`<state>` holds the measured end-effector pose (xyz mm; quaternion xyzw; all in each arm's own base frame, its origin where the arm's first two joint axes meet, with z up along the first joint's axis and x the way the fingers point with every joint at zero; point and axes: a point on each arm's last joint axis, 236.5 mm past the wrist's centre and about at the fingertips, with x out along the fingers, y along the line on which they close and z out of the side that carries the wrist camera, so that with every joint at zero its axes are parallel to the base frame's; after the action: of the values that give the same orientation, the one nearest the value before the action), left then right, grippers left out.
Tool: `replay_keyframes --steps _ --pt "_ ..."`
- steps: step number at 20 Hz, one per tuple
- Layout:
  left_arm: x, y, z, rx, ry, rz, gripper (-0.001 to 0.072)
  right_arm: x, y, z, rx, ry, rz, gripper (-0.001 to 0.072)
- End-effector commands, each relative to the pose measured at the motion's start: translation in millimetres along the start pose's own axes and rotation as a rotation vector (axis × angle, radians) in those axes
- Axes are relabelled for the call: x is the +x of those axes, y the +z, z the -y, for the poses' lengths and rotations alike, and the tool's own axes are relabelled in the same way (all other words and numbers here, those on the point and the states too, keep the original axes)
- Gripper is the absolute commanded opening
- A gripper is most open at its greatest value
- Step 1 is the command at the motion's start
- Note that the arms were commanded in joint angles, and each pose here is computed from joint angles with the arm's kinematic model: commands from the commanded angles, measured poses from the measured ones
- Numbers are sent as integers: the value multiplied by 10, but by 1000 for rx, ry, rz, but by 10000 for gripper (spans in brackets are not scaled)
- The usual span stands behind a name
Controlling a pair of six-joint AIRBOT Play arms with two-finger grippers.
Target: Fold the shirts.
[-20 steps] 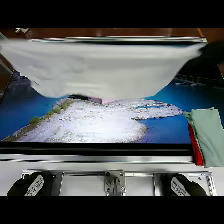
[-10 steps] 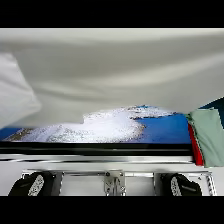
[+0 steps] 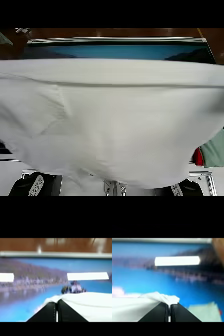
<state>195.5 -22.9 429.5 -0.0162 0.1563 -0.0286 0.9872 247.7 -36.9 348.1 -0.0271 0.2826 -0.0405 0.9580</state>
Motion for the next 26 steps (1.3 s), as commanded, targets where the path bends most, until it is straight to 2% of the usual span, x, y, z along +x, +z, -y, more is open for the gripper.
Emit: replay_keyframes --steps 1,4,7,10,13,15,19,23,26 --pt "735 -846 -230 -123 -3 -306 43 800 -903 -7 104 69 -494 62" --pt "1679 -1795 -434 -233 -27 -546 42 1729 -1438 -106 186 147 -682 62" --pt "2572 -2558 -565 -318 -60 -705 42 2704 -1330 -527 294 286 -591 62" --pt "3288 -2783 -655 -435 -77 -708 42 3539 -1210 -921 287 291 -443 62" --pt "3831 -2762 -757 -507 -77 -598 42 4113 -1046 -1131 298 266 -273 62" --pt "4079 -2867 -820 -523 -47 -562 42 4434 -1077 -1128 355 233 -215 62" --pt "4385 -3270 -657 -515 -47 -607 42 4817 -1562 -1168 416 214 -292 62" --pt "4416 -3459 -413 -483 -88 -666 42 4851 -1898 -1276 397 227 -397 63" --pt "4120 -3508 -365 -427 -119 -774 42 4652 -2001 -1171 366 233 -490 63"
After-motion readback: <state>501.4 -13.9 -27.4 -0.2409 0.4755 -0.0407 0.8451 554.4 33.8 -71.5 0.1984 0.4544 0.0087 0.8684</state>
